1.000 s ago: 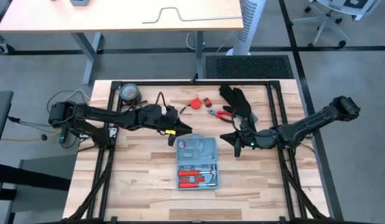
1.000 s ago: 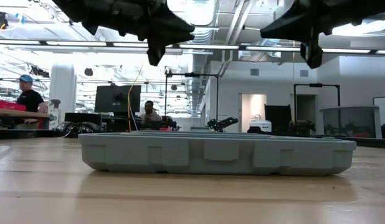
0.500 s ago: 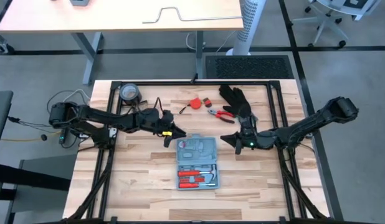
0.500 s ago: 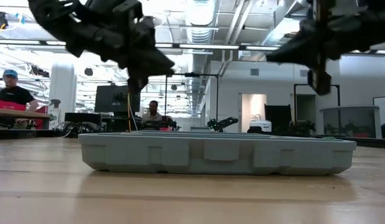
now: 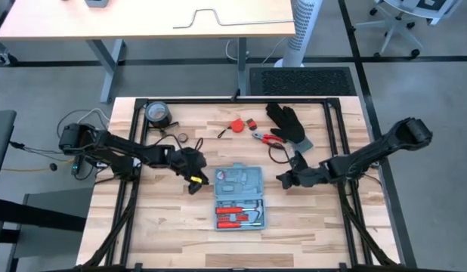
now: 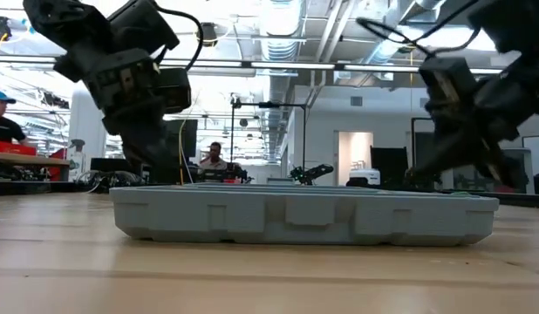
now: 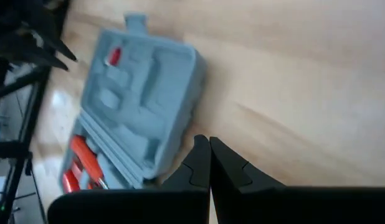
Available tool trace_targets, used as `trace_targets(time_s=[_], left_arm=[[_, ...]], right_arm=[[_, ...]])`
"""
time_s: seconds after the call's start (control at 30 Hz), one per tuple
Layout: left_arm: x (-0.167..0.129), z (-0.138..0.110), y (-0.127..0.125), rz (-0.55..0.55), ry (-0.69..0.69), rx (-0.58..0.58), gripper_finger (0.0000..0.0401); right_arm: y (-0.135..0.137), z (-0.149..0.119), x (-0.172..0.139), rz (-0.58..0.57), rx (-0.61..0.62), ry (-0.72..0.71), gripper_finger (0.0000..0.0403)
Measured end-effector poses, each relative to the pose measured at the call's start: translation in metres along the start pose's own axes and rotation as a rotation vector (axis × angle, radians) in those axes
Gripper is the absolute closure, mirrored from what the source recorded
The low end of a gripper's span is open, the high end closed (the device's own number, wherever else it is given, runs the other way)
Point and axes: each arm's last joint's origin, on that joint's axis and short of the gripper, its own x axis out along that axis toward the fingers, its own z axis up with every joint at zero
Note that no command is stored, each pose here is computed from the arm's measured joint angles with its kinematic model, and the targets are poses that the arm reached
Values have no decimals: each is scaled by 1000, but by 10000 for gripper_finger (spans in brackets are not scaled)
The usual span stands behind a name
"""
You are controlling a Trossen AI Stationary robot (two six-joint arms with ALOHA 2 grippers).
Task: Prefit tool cases
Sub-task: Put the orange pliers into the gray toolbox
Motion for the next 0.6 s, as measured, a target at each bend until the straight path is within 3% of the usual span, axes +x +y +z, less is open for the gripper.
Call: trace_targets(time_s=[0.17, 0.27, 0.6], left_arm=[[2, -8, -1, 100, -8, 65, 336], [7, -16, 5, 130, 14, 46, 336], [32, -17, 12, 84, -13, -4, 336]], right_arm=[[-4, -11, 20, -13, 37, 29, 397], [-3, -16, 33, 23, 59, 24, 397], [21, -24, 69, 22, 32, 87, 397]])
